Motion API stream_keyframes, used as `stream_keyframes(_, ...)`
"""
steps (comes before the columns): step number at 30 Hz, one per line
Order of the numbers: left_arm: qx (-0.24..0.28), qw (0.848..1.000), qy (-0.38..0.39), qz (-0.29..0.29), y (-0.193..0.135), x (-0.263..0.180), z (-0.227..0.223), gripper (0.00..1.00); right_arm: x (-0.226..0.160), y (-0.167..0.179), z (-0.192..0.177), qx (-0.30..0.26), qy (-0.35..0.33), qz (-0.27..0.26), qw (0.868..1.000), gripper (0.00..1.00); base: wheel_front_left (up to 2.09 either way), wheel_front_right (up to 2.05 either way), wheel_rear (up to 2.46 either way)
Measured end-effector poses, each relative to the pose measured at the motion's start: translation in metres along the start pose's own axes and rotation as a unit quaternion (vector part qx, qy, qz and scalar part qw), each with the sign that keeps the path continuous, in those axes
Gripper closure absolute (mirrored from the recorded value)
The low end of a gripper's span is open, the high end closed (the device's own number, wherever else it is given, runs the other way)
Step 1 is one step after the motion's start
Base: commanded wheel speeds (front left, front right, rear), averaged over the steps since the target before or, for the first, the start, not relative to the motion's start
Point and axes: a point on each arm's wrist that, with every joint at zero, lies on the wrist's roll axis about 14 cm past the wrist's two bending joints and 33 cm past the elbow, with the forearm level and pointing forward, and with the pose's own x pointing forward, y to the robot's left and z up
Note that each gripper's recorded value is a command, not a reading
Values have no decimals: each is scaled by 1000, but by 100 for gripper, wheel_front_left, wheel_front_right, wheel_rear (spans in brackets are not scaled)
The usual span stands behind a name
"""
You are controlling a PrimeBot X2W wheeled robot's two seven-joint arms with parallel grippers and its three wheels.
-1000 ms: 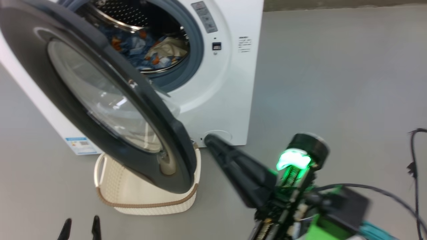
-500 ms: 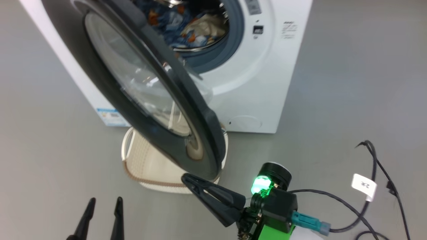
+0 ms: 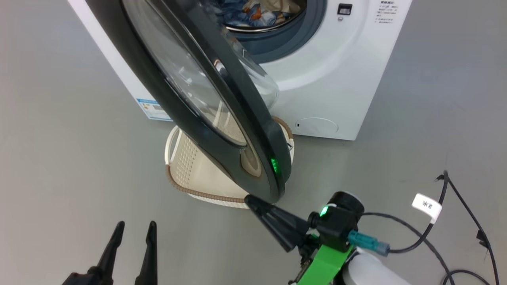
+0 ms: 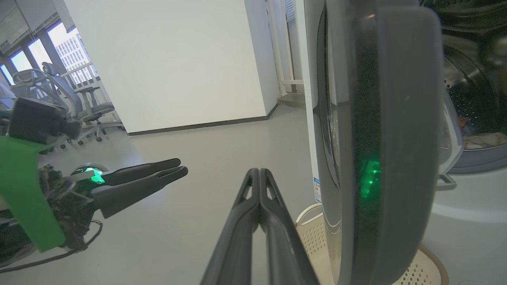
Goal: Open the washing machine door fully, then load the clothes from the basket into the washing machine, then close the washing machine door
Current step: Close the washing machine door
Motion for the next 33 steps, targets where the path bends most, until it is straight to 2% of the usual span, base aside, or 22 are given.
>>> stream_keyframes(8,4,1000,8,3,-1,5,-4,0,9,-33,1,5,-10,-35,999,100,0,0,0)
stream_keyframes(16,7,1000,14,5,-1,11,-7,0,13,-51,0,16,-20,-63,998,100,0,0,0)
stream_keyframes(23,11,1000,9,-1,-5,20,-5,0,8,-85,5,3,-31,-111,993,100,0,0,0)
stream_keyframes(33,34,999,11,-13,-13,29,-8,0,16,-118,22,-22,-53,-144,988,100,0,0,0)
